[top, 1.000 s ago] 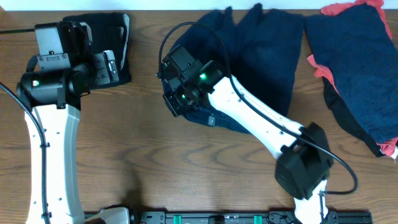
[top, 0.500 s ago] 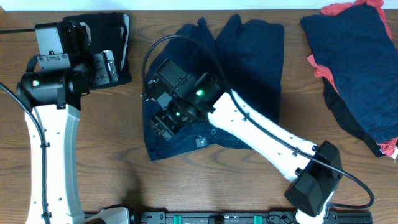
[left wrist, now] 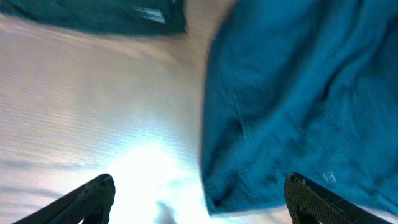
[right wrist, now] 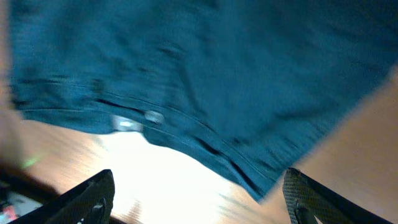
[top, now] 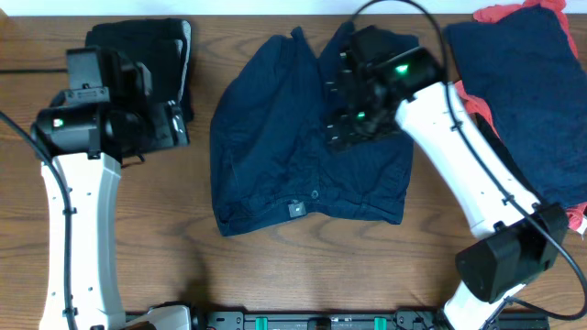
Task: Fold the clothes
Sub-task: 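Grasp the near hem of the navy shorts with both grippers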
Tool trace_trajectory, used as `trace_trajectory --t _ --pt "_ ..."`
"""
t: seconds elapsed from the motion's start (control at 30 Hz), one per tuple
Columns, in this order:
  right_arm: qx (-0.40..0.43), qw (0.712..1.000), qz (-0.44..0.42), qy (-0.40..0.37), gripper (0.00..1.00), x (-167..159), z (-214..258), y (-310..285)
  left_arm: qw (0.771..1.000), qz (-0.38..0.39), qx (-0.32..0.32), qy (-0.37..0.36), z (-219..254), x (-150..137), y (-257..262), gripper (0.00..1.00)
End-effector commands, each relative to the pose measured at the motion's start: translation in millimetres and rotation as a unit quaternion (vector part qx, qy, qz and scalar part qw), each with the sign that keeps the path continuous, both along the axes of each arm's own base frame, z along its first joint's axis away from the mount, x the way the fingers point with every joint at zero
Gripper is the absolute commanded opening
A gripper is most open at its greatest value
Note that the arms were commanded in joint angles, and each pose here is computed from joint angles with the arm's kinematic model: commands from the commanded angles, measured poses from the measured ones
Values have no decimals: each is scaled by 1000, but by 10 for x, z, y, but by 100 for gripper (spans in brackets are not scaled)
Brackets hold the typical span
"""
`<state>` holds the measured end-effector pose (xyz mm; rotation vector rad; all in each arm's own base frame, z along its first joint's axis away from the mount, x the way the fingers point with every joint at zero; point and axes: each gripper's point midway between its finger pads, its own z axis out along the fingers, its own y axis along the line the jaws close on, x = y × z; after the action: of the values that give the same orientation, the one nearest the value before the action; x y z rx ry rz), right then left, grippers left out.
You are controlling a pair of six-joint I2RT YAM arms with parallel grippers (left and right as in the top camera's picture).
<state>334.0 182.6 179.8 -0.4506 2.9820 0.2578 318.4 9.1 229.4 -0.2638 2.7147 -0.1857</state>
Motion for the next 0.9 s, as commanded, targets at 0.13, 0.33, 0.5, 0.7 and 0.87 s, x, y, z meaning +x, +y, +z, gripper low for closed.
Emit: trace_trajectory --t 0.13,0.33,0.5,0.7,0.87 --pt "-52 994 -86 39 85 -51 -178 -536 995 -45 -49 77 -487 -268 -454 88" --pt "-78 982 -136 103 82 -313 -671 -681 991 -18 -21 133 -921 -491 -553 88" --pt "-84 977 -152 122 81 -511 -995 -740 986 -31 -8 166 -1174 -679 -676 86" --pt "-78 975 -170 121 79 -695 -1207 -789 981 11 -16 191 -1569 -850 -712 79" --pt "-70 973 -191 107 73 -757 -1476 -807 982 53 -11 182 -1846 -874 -647 58"
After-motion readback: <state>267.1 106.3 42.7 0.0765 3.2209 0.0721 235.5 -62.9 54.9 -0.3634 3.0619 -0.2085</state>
